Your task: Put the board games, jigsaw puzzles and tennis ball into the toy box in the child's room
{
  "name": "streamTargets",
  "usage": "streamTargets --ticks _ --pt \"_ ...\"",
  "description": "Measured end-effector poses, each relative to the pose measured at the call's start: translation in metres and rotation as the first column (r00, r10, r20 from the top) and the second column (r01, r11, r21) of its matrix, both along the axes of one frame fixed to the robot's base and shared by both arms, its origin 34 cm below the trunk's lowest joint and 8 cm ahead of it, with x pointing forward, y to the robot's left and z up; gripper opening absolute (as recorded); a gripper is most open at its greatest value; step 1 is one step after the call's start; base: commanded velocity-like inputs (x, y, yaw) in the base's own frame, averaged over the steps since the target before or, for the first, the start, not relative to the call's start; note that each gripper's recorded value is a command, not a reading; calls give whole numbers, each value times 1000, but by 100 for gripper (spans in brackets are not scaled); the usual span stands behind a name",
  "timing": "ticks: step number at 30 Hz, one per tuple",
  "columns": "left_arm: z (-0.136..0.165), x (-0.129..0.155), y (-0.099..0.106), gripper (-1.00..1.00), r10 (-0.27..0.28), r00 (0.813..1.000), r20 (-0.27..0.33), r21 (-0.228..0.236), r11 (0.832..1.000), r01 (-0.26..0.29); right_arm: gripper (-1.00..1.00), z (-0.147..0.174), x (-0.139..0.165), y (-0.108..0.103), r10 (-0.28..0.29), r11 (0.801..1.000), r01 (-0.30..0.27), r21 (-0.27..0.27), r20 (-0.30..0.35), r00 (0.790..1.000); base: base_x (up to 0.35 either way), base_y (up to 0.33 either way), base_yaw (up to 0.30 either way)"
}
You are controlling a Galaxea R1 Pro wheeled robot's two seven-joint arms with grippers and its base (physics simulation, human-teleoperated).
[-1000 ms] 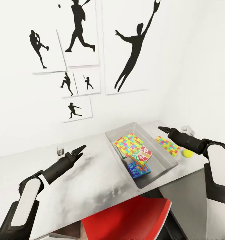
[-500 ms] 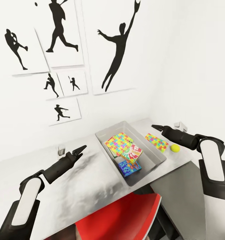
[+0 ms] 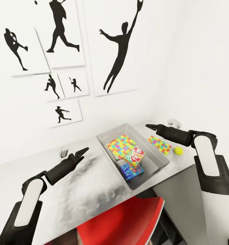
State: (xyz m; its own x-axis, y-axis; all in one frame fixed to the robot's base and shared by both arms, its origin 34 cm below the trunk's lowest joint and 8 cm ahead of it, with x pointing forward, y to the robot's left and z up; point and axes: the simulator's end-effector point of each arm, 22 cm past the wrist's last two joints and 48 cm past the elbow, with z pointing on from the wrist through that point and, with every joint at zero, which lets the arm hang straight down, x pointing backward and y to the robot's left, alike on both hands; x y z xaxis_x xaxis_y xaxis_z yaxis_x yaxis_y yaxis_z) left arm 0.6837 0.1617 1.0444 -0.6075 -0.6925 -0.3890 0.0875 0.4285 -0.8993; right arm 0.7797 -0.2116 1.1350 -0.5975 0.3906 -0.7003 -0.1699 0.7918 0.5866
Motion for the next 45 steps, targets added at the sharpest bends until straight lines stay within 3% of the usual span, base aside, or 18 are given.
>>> streamTargets --ticks 4,6,9,12,13,17,19,21,25,35,45 --pt "-5 8 -14 100 3 999 -38 14 1000 -2 100 -5 6 16 43 999 -44 -32 -18 999 0 0 32" --pt "-12 28 -47 100 4 993 -117 70 998 5 100 -18 19 28 81 993 -86 -76 -66 995 0 0 17" --pt "-12 37 -56 100 10 989 -147 102 995 5 100 -22 25 29 88 992 -95 -87 -84 993 0 0 13" --pt "-8 59 -82 100 13 971 -239 150 988 24 100 -35 44 26 88 987 -106 -119 -147 985 0 0 7" --pt "-8 60 -82 100 13 971 -239 152 988 24 100 -35 44 27 88 987 -106 -118 -148 985 0 0 6" --pt "-5 73 -125 100 -43 935 -353 135 986 96 100 -62 65 15 64 980 -110 -165 -260 963 0 0 3" --pt "-5 78 -134 100 -53 926 -374 137 984 112 100 -69 67 13 61 977 -116 -177 -286 956 0 0 2" --pt "-8 89 -156 100 -74 900 -429 169 973 161 100 -87 68 7 63 967 -143 -213 -342 937 0 0 1" --pt "-13 97 -174 100 -83 880 -468 220 953 207 100 -98 66 -1 72 955 -172 -243 -371 926 0 0 0" --pt "-22 106 -182 100 -49 863 -503 293 930 223 100 -111 66 -28 53 929 -186 -319 -383 922 0 0 0" --pt "-28 107 -177 100 -28 856 -516 322 920 224 100 -117 69 -44 25 921 -168 -352 -377 926 0 0 0"
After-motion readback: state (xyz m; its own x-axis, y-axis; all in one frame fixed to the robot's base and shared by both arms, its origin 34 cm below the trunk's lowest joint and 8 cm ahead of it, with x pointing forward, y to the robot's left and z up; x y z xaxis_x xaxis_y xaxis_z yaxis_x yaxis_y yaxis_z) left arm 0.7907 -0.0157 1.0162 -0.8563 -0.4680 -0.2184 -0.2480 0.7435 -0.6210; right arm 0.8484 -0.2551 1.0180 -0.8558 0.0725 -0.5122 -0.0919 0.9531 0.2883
